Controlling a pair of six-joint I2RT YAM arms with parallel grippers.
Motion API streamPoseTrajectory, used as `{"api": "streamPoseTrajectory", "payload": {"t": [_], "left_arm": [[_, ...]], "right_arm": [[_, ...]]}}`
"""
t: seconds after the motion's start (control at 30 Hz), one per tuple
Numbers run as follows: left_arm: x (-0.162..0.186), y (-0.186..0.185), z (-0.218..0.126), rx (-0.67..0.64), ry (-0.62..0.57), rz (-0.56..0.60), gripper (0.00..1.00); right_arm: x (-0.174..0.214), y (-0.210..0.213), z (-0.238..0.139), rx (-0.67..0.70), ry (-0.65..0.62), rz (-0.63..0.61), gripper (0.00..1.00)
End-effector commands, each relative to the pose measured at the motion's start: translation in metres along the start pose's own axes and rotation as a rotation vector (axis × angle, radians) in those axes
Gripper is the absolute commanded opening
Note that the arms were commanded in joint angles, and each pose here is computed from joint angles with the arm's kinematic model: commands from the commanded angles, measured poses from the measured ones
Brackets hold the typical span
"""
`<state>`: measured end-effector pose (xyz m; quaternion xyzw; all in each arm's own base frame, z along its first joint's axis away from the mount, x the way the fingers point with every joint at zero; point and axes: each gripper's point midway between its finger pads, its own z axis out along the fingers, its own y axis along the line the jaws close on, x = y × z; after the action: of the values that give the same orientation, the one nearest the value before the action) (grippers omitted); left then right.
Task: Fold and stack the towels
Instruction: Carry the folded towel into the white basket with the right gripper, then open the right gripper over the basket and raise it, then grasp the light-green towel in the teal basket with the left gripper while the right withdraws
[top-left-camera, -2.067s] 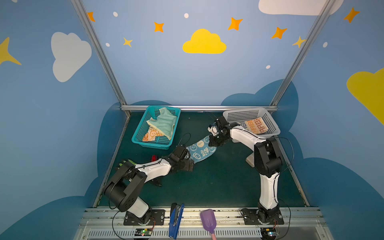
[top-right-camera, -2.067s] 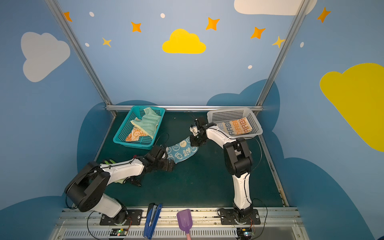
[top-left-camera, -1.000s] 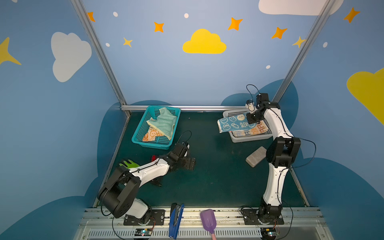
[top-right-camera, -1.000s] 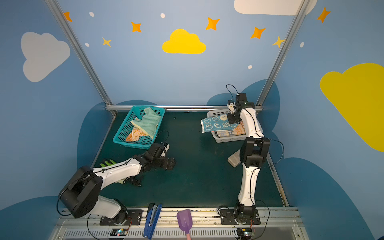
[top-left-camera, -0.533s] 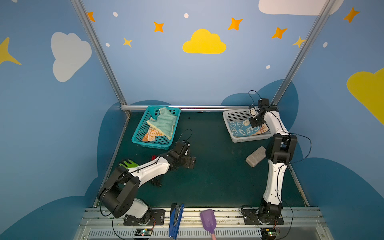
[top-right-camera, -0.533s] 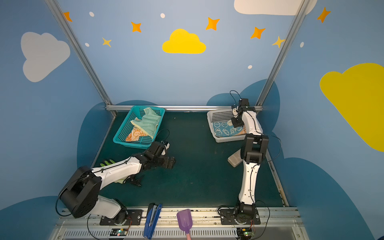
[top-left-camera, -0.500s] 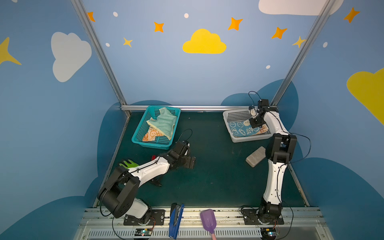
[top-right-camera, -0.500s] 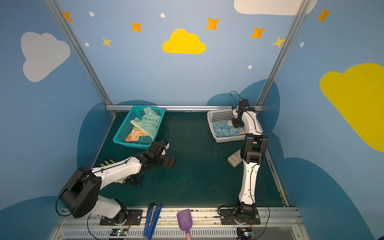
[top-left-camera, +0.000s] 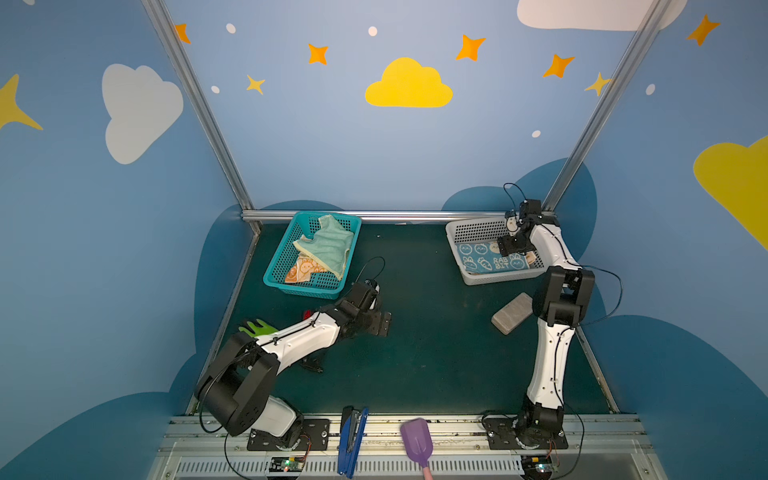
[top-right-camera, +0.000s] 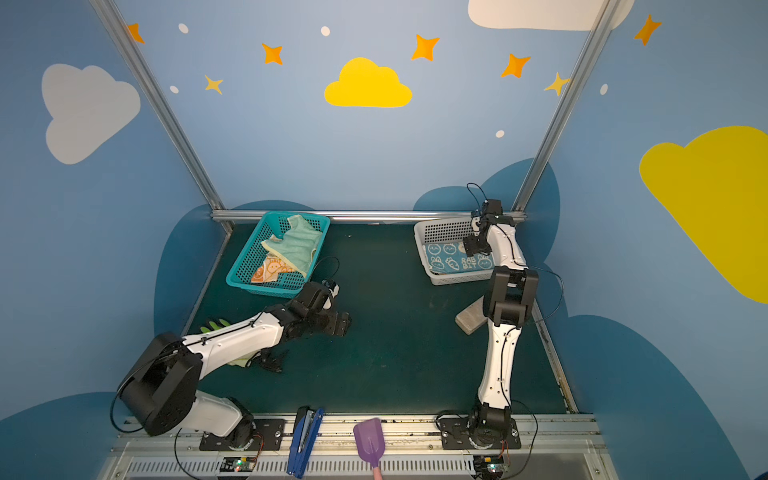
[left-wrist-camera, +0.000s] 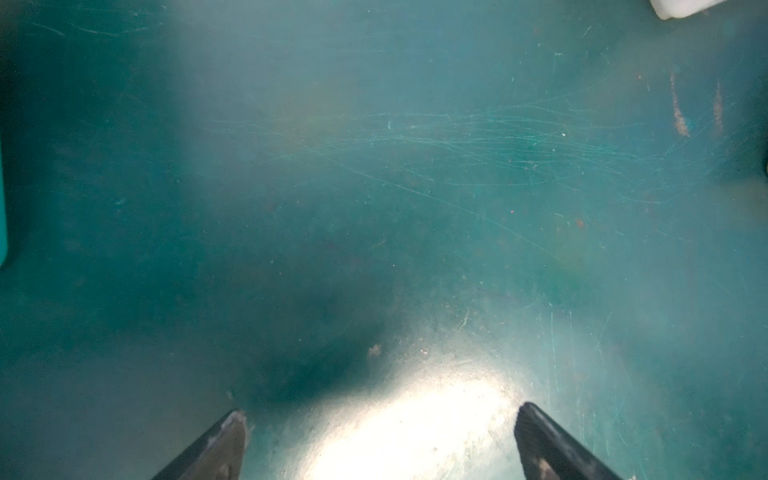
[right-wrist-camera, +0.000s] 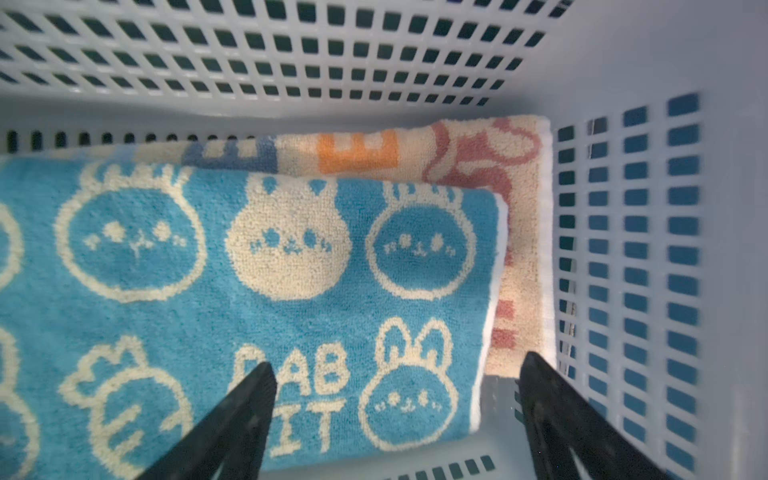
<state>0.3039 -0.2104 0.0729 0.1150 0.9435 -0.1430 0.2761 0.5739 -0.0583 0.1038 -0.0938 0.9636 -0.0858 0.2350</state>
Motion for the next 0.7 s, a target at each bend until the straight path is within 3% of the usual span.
{"api": "streamPoseTrajectory", "payload": {"t": [0.0, 0.2, 0.43, 0.5, 0.67], "left_arm": [[-0.012, -0.002, -0.009, -0.008, -0.036, 0.005, 1.0], [-0.034, 0.007, -0.02, -0.08, -0.096, -0.005, 1.0], [-0.092, 0.02, -0.058, -0.213, -0.281, 0.006, 1.0], [-0.108, 0.034, -0.07, -0.282, -0.319, -0.005, 1.0], [-0.138, 0.086, -0.097, -0.385, -0.399, -0.135, 1.0]], "right_arm": [[-0.028, -0.006, -0.048, 0.011, -0.13, 0.07, 0.87], [-0.039, 0.017, -0.087, 0.048, -0.21, 0.054, 0.87], [-0.05, 0.044, -0.14, 0.314, -0.359, 0.08, 0.87], [-0.05, 0.065, -0.151, 0.278, -0.385, 0.059, 0.87], [-0.033, 0.128, -0.176, 0.033, -0.391, 0.034, 0.84]]}}
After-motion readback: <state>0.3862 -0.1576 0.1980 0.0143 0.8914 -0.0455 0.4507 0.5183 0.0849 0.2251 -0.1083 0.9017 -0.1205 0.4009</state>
